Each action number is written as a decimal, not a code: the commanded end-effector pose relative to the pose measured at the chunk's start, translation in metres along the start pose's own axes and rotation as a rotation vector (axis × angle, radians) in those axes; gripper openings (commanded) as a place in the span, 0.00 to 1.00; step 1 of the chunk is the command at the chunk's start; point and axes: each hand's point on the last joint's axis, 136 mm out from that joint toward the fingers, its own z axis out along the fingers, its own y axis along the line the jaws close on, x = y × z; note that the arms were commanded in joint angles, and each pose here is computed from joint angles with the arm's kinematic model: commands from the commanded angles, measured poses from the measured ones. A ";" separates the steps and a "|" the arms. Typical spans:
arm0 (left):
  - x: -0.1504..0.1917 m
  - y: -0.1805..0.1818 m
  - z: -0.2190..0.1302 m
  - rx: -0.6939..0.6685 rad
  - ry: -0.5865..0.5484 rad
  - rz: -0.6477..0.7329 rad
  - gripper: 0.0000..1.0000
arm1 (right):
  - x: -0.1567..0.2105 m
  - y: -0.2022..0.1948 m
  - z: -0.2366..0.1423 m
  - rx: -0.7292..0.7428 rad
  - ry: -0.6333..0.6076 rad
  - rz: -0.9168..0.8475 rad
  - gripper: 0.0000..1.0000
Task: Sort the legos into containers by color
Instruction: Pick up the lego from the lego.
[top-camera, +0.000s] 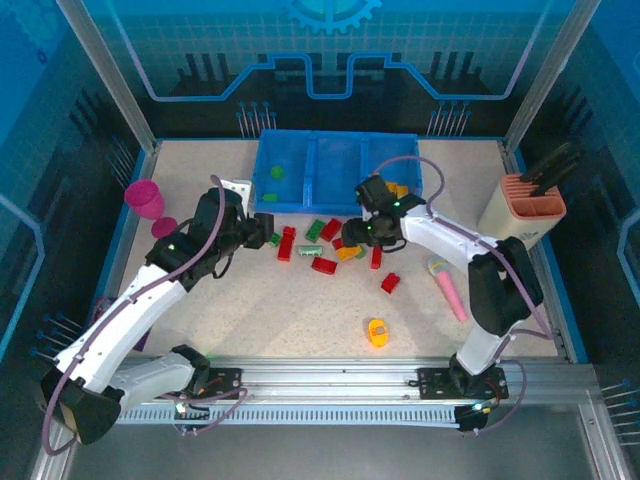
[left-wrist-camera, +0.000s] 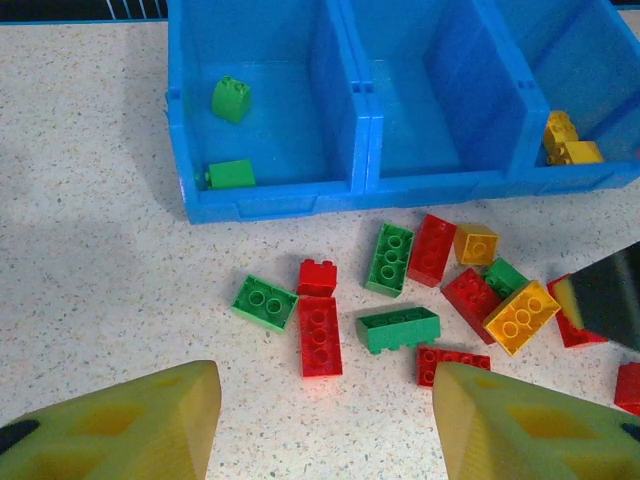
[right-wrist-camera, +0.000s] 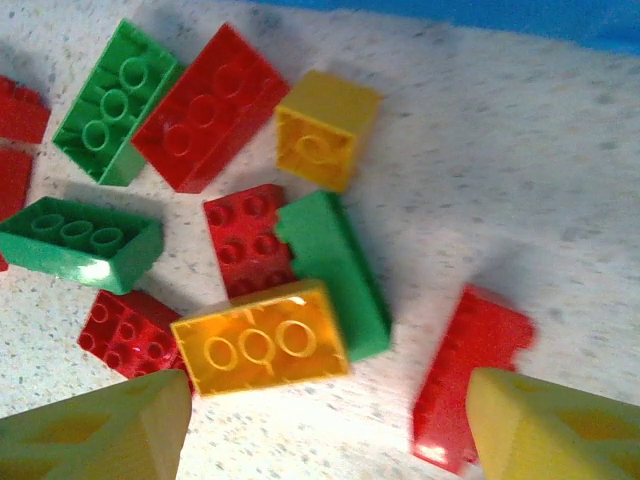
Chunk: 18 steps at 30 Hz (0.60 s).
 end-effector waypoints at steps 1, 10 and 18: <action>0.001 -0.001 -0.003 0.023 -0.014 0.005 0.60 | 0.005 0.016 0.023 -0.041 0.023 0.021 0.74; 0.004 0.006 -0.010 0.007 -0.017 -0.006 0.60 | 0.015 0.018 0.054 0.006 0.092 -0.030 0.65; 0.004 0.006 -0.007 0.004 -0.018 -0.012 0.61 | 0.022 0.010 0.059 0.056 0.129 -0.067 0.42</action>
